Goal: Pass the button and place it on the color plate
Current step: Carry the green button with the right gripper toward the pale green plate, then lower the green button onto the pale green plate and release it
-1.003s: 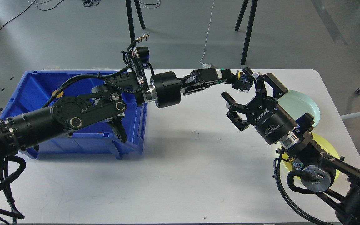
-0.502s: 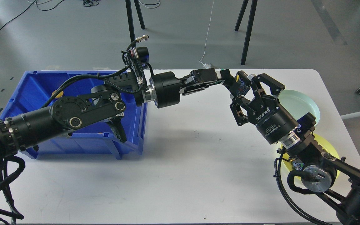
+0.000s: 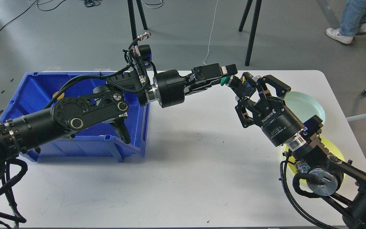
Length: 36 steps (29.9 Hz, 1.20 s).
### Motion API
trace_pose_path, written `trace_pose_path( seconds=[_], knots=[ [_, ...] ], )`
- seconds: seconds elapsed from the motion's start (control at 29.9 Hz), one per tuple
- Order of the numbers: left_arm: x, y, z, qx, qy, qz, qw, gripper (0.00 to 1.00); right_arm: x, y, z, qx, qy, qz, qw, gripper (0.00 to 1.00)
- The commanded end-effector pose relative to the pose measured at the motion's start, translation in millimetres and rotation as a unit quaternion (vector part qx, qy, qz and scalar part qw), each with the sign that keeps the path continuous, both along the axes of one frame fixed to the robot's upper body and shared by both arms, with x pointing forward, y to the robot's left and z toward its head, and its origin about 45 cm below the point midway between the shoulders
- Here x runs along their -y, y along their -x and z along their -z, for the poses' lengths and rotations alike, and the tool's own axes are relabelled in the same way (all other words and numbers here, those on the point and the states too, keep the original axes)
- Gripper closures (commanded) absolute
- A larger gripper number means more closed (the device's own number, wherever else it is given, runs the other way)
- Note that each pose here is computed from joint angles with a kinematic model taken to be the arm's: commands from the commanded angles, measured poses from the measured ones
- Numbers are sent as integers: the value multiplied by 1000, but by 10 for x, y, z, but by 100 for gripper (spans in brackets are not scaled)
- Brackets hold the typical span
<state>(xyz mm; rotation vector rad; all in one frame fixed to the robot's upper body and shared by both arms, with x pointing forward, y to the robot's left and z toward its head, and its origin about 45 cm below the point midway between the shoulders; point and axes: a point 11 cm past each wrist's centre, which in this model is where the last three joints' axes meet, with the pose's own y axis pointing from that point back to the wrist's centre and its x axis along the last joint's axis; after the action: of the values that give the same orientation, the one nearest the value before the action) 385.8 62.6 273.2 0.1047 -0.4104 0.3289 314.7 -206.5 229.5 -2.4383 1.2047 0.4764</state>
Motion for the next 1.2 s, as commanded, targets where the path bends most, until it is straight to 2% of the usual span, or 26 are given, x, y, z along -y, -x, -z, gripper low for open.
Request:
trace_pose_path(
  seconds=[0.0,0.1,0.27,0.4,0.5,0.6,0.8,1.04,1.1,1.17],
  knots=[
    [-5,-4,6,-1,0,-1,1000,23,67,-23,-32,5,2,9,1000,100],
    [-7,-4,7,-2,1,-2,1000,22,410,-92,-80,15,23,48,998,100],
    [-9,-18,-23,-1,6,-4,1000,21,1339,-286,51,8,130,161,978,100],
    [-9,-18,-23,-1,6,-4,1000,21,2131,-328,406,-22,260,247,933,100],
    [-2,-15,-23,-1,6,-4,1000,21,2474,-348,585,-24,368,272,889,100],
    [-2,-17,-27,-1,7,-4,1000,21,2384,-422,774,-17,428,271,862,100],
    [-2,-17,-28,-1,8,-4,1000,21,2210,-571,854,8,499,251,829,97],
    [-36,-26,-16,-8,19,-14,1000,21,1982,-706,1171,10,579,213,787,96],
    [-56,-30,-10,-13,28,-19,999,21,2000,-703,1205,5,583,216,783,91],
    [-60,-28,-11,-16,31,-18,999,21,2030,-692,1225,2,588,216,780,82]
  ],
)
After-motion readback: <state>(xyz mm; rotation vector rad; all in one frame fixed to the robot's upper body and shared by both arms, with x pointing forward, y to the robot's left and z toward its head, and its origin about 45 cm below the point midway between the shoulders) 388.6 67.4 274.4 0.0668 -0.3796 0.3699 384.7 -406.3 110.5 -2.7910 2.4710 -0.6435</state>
